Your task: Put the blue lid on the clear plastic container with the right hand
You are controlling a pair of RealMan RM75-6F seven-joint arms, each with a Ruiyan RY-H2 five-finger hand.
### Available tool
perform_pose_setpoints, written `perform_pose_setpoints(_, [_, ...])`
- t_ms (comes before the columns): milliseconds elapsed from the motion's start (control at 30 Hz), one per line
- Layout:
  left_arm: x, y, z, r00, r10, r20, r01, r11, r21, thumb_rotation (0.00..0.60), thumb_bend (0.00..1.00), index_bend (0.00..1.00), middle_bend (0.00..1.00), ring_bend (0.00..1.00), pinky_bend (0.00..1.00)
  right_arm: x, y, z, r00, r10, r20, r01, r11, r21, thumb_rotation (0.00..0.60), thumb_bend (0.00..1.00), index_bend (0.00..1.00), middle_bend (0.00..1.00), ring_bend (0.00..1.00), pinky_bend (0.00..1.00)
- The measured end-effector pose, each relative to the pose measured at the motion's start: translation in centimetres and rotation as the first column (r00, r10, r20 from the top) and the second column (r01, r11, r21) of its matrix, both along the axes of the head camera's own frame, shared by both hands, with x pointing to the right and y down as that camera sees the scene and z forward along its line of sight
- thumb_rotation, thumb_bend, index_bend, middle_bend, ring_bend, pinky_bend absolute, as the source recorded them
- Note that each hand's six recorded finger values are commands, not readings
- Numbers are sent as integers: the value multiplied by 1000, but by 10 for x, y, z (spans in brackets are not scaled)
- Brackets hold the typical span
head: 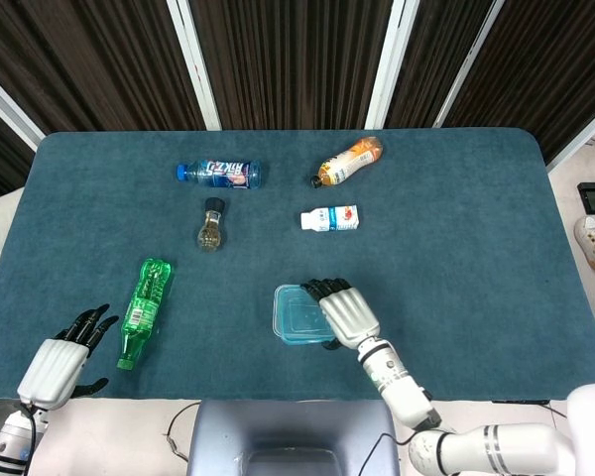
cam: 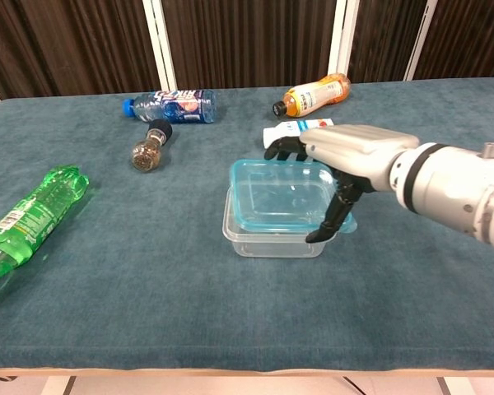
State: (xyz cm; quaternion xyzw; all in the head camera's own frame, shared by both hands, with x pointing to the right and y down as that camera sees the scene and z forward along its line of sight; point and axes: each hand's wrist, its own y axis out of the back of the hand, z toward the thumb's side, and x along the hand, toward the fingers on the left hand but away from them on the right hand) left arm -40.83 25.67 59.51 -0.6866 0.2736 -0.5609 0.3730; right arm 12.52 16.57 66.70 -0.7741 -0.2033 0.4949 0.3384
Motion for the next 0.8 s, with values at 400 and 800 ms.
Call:
perform_pose_setpoints(400, [0,0,-1,1000,0,-4,0,1000,-4,600,308,153,51,101,436,-13,-3,12,999,26,-28,-26,1000,9,600,357,382,489,537,543])
perform_pose_setpoints(800, [1,1,-1,1000,5,-7,-5,1000,-7,600,307,153,52,101,436,-23,1,25,1000,24,-11,-25,999,-21,600,356,283,346,363,438])
